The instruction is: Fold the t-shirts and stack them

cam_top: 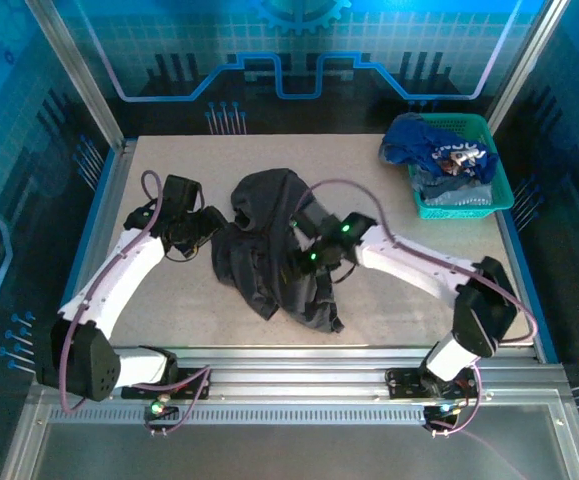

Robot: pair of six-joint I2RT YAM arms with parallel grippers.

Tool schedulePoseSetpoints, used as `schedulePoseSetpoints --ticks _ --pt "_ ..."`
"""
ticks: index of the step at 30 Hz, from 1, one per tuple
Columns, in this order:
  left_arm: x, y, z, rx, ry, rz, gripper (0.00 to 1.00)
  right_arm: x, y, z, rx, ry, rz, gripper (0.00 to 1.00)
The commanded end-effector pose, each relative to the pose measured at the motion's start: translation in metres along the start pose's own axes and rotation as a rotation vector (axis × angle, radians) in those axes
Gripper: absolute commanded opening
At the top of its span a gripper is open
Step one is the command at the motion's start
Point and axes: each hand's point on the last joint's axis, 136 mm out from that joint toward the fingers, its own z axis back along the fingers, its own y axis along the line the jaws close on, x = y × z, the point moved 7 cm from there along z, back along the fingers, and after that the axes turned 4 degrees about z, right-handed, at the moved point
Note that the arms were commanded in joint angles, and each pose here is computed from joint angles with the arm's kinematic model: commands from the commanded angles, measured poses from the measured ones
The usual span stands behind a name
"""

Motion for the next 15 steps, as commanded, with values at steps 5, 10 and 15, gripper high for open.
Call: schedulePoseSetpoints --ticks 5,10,15 --pt "-0.001 -0.003 -0.013 -0.027 0.071 0.07 0.72 -0.013 -0.019 -0.064 -0.053 0.272 -0.011 0.38" --pt "0.003 -0.008 -0.009 -0.05 0.058 0.076 0.72 0.003 -0.11 -0.049 -0.346 0.294 -0.25 0.0" --pt "0.004 -0.01 -0.006 -0.074 0.041 0.083 0.73 0.04 -0.171 0.004 -0.487 0.123 -0.346 0.0"
